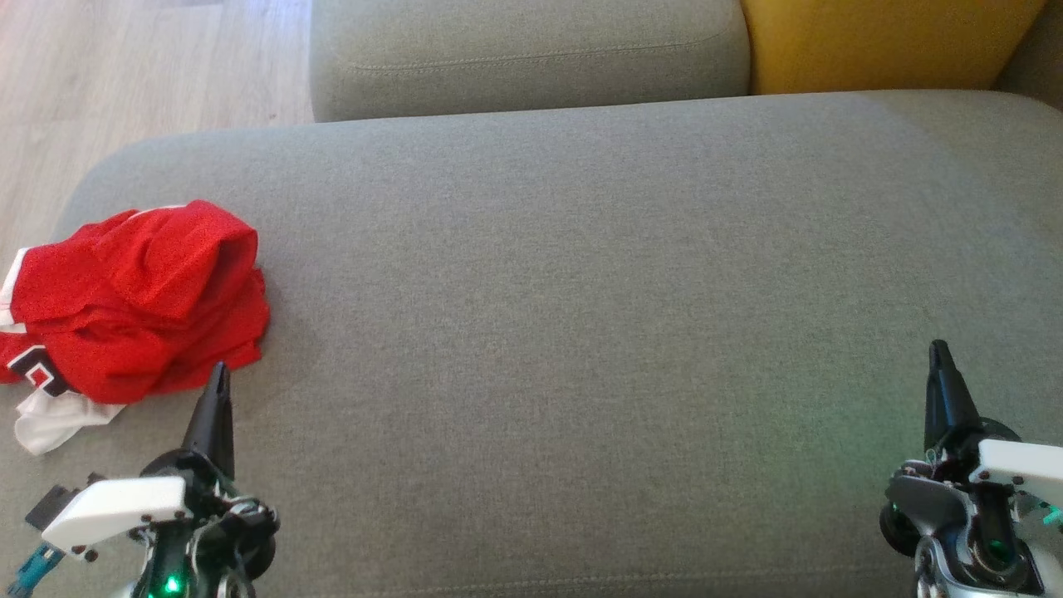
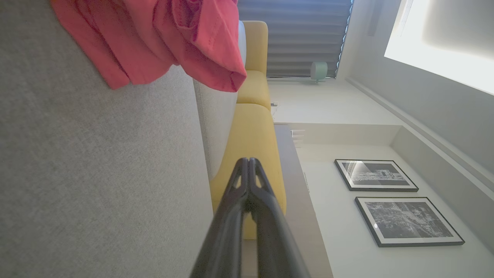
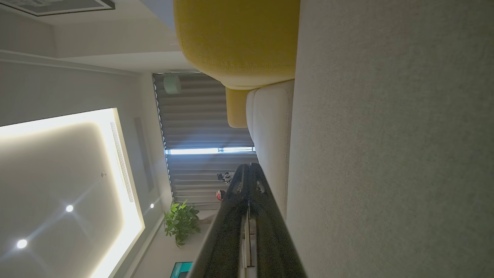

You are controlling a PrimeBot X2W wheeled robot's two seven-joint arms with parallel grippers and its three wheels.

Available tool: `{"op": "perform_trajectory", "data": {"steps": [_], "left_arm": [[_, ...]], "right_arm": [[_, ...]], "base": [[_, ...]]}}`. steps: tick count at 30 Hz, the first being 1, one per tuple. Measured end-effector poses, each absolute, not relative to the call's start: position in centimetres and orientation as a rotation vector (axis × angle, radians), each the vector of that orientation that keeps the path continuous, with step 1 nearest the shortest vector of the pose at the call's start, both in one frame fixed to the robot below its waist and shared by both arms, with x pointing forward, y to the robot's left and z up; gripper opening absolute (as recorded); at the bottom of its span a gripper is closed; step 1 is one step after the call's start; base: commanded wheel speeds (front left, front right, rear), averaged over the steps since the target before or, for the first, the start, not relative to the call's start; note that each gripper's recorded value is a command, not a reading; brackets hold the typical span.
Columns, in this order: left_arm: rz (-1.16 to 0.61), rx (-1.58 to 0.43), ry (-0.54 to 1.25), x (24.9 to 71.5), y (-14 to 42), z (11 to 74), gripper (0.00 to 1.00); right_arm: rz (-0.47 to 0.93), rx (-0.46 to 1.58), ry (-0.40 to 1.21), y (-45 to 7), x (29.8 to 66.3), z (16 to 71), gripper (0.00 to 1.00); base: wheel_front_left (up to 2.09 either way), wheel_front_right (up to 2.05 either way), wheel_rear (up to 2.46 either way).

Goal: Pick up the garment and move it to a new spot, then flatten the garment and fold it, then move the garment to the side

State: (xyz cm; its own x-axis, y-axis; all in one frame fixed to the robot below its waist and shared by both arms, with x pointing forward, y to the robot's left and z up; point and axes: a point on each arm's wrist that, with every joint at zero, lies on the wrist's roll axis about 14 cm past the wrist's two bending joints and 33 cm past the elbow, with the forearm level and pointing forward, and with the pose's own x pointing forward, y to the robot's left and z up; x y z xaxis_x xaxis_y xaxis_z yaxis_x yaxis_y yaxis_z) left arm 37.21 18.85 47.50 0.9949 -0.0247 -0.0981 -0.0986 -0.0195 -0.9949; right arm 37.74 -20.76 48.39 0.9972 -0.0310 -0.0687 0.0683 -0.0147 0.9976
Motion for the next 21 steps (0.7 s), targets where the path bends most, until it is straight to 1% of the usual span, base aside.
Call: {"op": "perform_trajectory", "data": {"steps": [17, 18, 21], "left_arm": [[0.059, -1.590, 0.096, 37.2, 18.9, 47.5, 0.00], [0.059, -1.590, 0.096, 37.2, 18.9, 47.5, 1.00], [0.095, -1.596, 0.132, 36.6, 18.7, 46.0, 1.00]], "right_arm": [[-0.079, 1.584, 0.029, -20.8, 37.7, 48.4, 0.00], [-0.079, 1.584, 0.029, -20.8, 37.7, 48.4, 1.00], [-0.112, 1.588, 0.060, -20.7, 37.3, 47.1, 1.00]], "base": [[0.00, 0.00, 0.00], [0.00, 0.00, 0.00], [0.00, 0.00, 0.00]]}}
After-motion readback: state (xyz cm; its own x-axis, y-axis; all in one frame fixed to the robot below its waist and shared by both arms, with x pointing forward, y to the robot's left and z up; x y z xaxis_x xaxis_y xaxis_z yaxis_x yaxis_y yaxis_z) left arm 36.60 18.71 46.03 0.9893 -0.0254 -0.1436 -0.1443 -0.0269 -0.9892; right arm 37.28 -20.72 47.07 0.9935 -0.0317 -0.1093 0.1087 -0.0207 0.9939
